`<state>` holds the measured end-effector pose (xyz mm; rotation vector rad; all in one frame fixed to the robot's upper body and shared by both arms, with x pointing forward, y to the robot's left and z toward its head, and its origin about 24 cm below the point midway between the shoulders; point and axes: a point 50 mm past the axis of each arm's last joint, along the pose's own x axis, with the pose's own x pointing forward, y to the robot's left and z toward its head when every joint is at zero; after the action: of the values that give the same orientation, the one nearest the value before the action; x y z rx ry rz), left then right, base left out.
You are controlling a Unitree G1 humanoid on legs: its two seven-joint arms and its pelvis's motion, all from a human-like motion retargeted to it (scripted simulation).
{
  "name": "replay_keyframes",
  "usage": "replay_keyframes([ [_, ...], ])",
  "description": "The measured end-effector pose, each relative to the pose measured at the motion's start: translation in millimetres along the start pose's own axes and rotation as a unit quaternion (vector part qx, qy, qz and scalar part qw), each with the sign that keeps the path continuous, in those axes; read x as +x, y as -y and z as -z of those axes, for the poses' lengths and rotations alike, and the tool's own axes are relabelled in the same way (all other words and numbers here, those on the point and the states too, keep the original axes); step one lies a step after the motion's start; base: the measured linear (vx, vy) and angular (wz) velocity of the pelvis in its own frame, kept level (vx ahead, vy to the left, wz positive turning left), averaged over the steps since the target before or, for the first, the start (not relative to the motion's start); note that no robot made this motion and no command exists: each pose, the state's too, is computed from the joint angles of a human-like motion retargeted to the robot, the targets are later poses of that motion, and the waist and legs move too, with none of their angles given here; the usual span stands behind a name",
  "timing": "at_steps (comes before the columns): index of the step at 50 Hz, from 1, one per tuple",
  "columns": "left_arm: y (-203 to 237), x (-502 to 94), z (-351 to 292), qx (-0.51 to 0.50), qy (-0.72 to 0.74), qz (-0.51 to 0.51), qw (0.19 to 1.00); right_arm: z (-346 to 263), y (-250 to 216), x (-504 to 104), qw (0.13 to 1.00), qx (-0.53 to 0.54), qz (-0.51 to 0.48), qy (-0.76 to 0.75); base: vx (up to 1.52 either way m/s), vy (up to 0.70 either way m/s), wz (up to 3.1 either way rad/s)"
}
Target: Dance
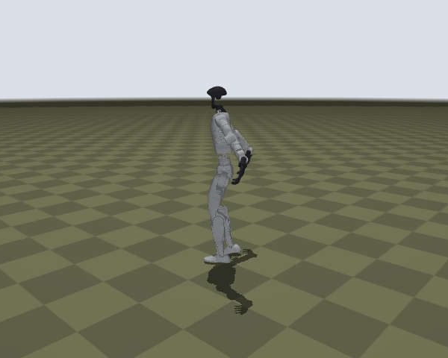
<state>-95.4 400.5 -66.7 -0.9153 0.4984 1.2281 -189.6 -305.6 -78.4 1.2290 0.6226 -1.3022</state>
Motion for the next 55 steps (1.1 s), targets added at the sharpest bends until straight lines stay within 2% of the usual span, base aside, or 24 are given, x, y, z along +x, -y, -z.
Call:
replay_keyframes([
  [3,15.5,0.0,-32.2,0.068,-0.023,0.013,0.997,-43.5,-1.6,-20.8,0.985,-0.140,0.065,-0.075,-0.02,0.01,-0.02],
  [7,61.9,3.5,-79.3,0.164,-0.028,0.059,0.984,-107.8,-36.2,-39.9,0.930,-0.321,0.120,-0.135,-0.08,0.03,-0.12],
  [10,114.8,6.7,-109.7,0.232,-0.014,0.100,0.967,-151.7,-80.5,-51.4,0.895,-0.403,0.146,-0.122,-0.10,0.06,-0.31],
  [16,257.6,8.6,-131.1,0.362,0.057,0.188,0.911,-202.6,-200.3,-48.0,0.854,-0.473,0.209,0.058,-0.14,0.06,-0.09],
  [20,362.9,-4.9,-109.0,0.420,0.104,0.260,0.863,-195.0,-295.8,-28.1,0.815,-0.519,0.192,0.172,-0.14,0.02,0.00],
  [24,457.9,-33.4,-56.3,0.452,0.152,0.358,0.803,-156.6,-389.2,-11.8,0.784,-0.545,0.141,0.263,-0.15,0.03,-0.04],
  [30,556.6,-108.1,47.9,0.423,0.189,0.523,0.716,-61.5,-512.4,-15.7,0.733,-0.545,0.008,0.407,-0.08,0.00,0.14],
  [35,589.5,-180.3,134.3,0.387,0.157,0.652,0.633,26.5,-571.7,-35.6,0.669,-0.552,-0.129,0.481,0.02,-0.01,0.27],
  [42,584.0,-255.3,220.0,0.353,0.066,0.787,0.502,134.8,-605.4,-70.4,0.561,-0.575,-0.364,0.471,0.07,-0.03,0.14],
  [48,573.9,-280.7,243.7,0.348,0.019,0.838,0.420,194.7,-606.2,-87.9,0.486,-0.607,-0.512,0.364,0.00,0.00,0.00],
  [55,573.0,-281.0,240.5,0.343,0.012,0.852,0.396,204.3,-604.5,-93.8,0.462,-0.599,-0.559,0.340,0.00,0.00,0.00],
])
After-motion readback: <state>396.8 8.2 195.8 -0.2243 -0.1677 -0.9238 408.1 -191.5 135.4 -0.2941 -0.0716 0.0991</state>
